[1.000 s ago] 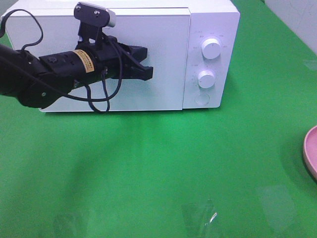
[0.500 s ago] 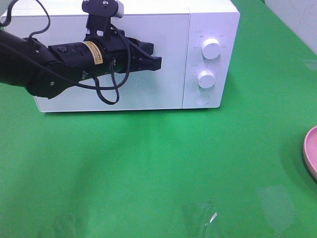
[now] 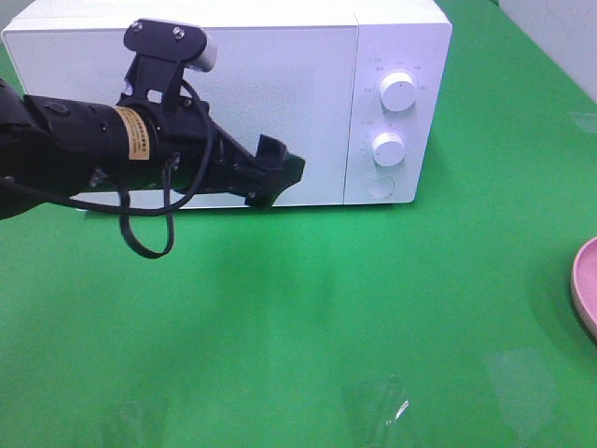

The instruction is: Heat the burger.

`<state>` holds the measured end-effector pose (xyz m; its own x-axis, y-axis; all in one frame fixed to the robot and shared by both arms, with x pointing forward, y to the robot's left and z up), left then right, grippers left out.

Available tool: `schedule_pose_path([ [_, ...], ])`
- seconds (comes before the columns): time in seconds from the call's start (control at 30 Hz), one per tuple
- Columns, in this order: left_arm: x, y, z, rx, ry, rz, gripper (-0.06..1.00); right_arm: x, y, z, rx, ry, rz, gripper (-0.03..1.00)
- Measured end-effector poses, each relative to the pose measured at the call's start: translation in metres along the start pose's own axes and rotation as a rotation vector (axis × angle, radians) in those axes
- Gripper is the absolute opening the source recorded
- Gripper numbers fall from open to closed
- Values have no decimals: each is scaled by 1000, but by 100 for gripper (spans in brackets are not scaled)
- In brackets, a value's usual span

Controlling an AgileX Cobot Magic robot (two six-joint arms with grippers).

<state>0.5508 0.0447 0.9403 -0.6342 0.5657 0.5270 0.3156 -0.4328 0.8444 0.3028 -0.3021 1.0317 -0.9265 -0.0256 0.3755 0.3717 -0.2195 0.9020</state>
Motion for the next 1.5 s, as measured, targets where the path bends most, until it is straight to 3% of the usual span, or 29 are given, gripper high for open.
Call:
schedule_pose_path([
  [0.17,16,-13,6,-1,33,132,99,0,0,0,0,0,0,76],
  [0.2,27,-22,9,-1,53,213,99,0,0,0,0,0,0,76],
  [0.27,33,-26,11,0,63,255,99,0,0,0,0,0,0,76],
  [0.3,45,-35,13,13,82,337,99,0,0,0,0,0,0,76],
  [0.33,45,-35,13,13,82,337,99,0,0,0,0,0,0,76],
  [0.37,58,-42,16,24,98,408,99,0,0,0,0,0,0,76],
  [0.5,77,-47,18,32,119,482,99,0,0,0,0,0,0,76],
  [0.53,92,-51,22,60,137,532,99,0,0,0,0,0,0,76],
  [0.63,99,-54,25,82,148,558,99,0,0,0,0,0,0,76],
  [0.77,140,-72,61,239,248,678,99,0,0,0,0,0,0,76],
  [0.8,140,-72,61,239,248,678,99,0,0,0,0,0,0,76],
  [0.83,157,-77,76,300,283,692,99,0,0,0,0,0,0,76],
  [0.93,165,-78,80,329,291,697,99,0,0,0,0,0,0,76],
  [1.0,196,-78,94,454,330,648,99,0,0,0,0,0,0,76],
  [1.07,208,-75,95,478,334,621,99,0,0,0,0,0,0,76],
  [1.23,227,-72,91,466,339,607,99,0,0,0,0,0,0,76],
  [1.5,281,-90,54,389,366,500,99,0,0,0,0,0,0,76],
])
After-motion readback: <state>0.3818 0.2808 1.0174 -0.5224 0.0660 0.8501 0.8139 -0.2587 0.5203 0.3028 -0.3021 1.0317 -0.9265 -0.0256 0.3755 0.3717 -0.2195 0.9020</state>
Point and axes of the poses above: a point on each arm's last joint axis where the gripper is mounted, x pointing back along that axis away from the gripper, z along the wrist's bending axis when the last joint is at zero, y = z × x, the point moved 7 cm from there along -x, pointing out along that axis toward the gripper, and after that the axes turned 13 degrees about -x, right-handed, at the moved point
